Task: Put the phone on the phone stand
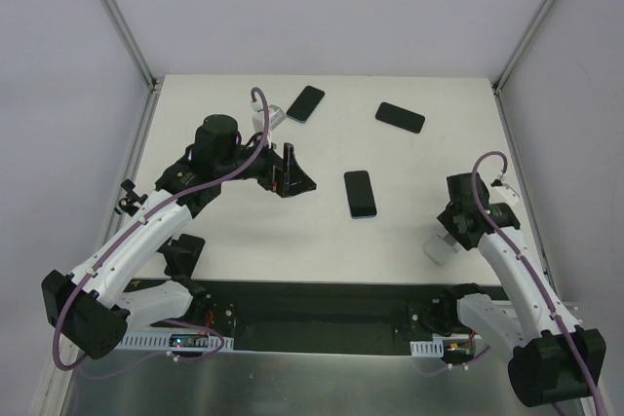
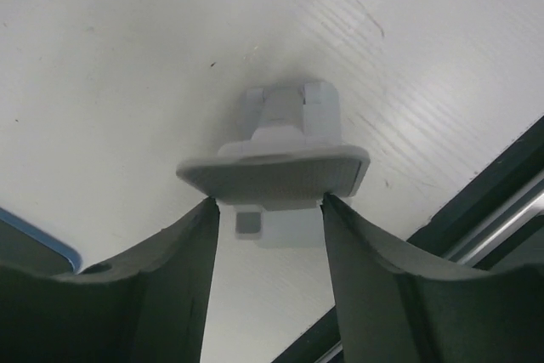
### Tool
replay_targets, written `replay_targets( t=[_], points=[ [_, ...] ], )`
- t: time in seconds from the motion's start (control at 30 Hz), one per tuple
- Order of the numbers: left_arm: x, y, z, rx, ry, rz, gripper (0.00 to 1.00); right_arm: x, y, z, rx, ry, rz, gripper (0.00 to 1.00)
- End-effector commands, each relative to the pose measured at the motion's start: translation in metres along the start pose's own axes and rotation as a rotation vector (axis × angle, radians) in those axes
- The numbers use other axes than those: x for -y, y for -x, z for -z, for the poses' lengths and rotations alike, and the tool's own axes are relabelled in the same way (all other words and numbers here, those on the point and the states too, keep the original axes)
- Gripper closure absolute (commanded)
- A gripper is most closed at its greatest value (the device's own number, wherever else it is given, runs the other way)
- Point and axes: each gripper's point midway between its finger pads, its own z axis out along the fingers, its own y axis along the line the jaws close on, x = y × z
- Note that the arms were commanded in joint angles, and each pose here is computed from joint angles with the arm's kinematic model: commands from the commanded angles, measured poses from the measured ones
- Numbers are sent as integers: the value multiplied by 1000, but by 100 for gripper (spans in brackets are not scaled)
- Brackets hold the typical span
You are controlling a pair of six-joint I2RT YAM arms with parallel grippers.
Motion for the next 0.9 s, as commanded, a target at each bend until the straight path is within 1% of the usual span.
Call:
replay_targets(
  t=[0.0, 0.03, 0.1, 0.13, 0.2, 0.37, 0.5, 0.53, 0.57, 0.63, 0.7, 0.73, 0.8, 0.87],
  points=[
    [15, 19, 5, 45, -50, -23, 6, 18, 14, 6, 55, -32, 114, 41],
    [15, 19, 6, 47, -49, -25, 6, 18, 15, 7, 53, -27, 158, 29],
    [15, 20, 6, 48, -48, -26, 7, 11, 19, 13, 52, 19, 214, 16],
    [15, 19, 5, 45, -48, -25, 6, 3, 19, 14, 44, 62, 234, 5],
    [15, 19, 5, 45, -49, -25, 6, 0, 20, 18, 40, 90, 283, 4],
    [14, 19, 5, 48, -46, -25, 6, 12, 20, 18, 42, 37, 318, 4],
    [14, 20, 5, 48, -46, -25, 6, 9, 20, 9, 62, 41, 305, 4],
    [13, 19, 5, 46, -46, -22, 6, 4, 21, 6, 74, 54, 293, 1],
    [13, 19, 5, 48, -45, -23, 6, 3, 22, 5, 80, 57, 287, 1],
    [11, 18, 4, 45, -40, -21, 6, -1, 25, 1, 97, 53, 274, 10],
    [11, 18, 4, 46, -37, -23, 6, -5, 29, -1, 111, 51, 266, 13],
    [11, 18, 4, 45, -38, -22, 6, -8, 30, -4, 112, 49, 262, 16],
    [10, 18, 4, 46, -35, -23, 6, -11, 31, -7, 109, 39, 252, 20],
    [9, 18, 3, 44, -34, -21, 6, -14, 32, -12, 109, 18, 244, 35]
  ],
)
